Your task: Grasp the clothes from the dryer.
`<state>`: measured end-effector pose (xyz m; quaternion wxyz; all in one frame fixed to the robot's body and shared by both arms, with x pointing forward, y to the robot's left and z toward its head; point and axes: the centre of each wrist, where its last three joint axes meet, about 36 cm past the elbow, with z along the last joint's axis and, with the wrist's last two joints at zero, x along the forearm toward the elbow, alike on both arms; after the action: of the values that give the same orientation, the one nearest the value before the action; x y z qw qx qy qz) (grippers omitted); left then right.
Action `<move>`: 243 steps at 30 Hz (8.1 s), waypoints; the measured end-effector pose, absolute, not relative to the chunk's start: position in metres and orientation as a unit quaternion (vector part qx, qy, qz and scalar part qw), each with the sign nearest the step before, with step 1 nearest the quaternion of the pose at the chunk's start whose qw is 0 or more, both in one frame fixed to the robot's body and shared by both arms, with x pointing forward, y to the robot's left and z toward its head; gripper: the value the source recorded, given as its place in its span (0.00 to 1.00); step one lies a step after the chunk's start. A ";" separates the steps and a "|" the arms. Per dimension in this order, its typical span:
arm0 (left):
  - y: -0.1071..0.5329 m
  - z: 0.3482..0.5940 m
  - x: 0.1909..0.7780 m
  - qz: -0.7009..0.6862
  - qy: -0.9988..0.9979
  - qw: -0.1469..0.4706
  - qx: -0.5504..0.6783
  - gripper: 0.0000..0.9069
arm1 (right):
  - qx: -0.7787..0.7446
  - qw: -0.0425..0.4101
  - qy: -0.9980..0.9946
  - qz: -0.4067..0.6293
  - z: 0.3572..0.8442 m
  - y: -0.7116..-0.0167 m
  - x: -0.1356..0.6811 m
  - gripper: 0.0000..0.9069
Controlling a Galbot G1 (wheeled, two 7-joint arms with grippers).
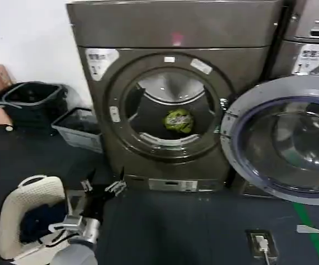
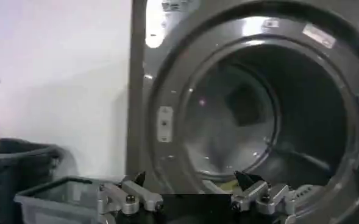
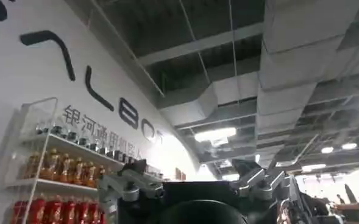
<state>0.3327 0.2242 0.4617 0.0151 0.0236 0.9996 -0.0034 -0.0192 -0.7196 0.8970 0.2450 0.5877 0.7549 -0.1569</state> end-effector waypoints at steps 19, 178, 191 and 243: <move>0.222 0.461 0.341 -0.004 1.000 0.014 0.027 1.00 | 0.592 0.239 0.754 -0.154 0.894 -0.720 -0.024 1.00; 0.233 0.502 0.781 0.342 0.779 -0.192 0.489 1.00 | 0.582 0.270 0.733 -0.227 0.899 -0.704 -0.054 1.00; 0.203 0.493 0.784 0.444 0.683 -0.293 0.501 1.00 | 0.582 0.268 0.733 -0.229 0.898 -0.703 -0.054 1.00; 0.187 0.468 0.730 0.237 0.927 -0.005 0.290 0.00 | 0.575 0.278 0.737 -0.220 0.881 -0.708 -0.034 1.00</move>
<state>0.7298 0.1871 0.4676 -0.0048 0.2899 0.9271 0.2374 -0.0344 -0.7082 0.8809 0.2778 0.5753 0.7372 -0.2201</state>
